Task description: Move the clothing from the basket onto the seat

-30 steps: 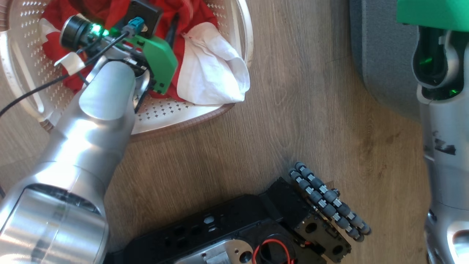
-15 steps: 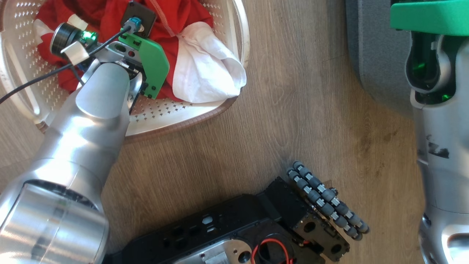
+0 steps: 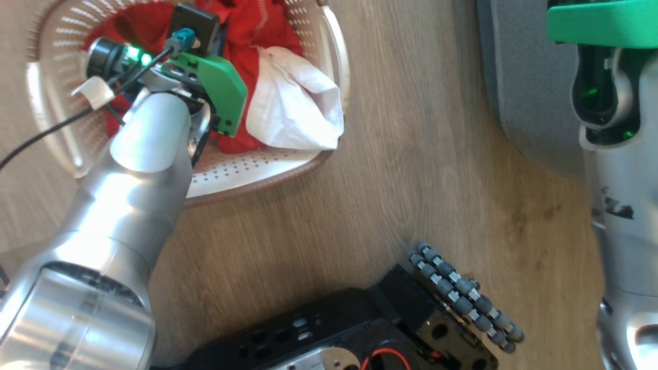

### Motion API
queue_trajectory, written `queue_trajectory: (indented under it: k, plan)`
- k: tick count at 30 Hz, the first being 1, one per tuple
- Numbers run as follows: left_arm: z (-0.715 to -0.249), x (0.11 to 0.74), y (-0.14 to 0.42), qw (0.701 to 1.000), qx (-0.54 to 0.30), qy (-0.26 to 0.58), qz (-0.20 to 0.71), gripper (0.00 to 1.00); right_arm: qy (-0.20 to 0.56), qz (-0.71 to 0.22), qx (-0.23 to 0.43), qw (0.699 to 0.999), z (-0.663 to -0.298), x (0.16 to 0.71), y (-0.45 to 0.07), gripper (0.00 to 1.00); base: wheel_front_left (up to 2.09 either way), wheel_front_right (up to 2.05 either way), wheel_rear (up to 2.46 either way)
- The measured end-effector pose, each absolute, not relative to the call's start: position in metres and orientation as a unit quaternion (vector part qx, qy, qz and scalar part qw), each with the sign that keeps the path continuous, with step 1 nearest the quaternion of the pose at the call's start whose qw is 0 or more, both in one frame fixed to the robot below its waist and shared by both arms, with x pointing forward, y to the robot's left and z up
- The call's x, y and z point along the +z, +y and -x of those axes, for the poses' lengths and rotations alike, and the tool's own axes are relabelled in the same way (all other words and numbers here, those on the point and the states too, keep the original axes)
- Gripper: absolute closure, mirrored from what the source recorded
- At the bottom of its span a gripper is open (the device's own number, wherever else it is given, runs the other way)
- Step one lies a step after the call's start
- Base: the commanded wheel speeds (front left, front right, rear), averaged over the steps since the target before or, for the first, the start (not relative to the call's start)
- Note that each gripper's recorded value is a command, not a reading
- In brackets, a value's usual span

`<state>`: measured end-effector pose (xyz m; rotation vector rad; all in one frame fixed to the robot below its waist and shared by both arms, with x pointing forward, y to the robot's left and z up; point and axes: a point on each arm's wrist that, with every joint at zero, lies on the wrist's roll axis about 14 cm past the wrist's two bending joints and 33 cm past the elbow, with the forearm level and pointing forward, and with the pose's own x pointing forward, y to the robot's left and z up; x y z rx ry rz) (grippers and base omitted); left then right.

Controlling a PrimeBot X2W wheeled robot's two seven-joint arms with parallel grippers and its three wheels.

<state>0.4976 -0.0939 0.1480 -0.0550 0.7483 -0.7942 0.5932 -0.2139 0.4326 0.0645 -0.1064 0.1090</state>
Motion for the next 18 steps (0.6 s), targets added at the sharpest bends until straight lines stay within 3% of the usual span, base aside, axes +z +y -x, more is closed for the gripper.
queue_trajectory:
  k: [18]
  plan:
    - [-0.529,0.302,-0.074,0.912,-0.345,0.212,0.06,1.0,-0.093,-0.034,0.083,0.992,-0.568,0.504,-0.196,0.0,0.0,0.0,0.0]
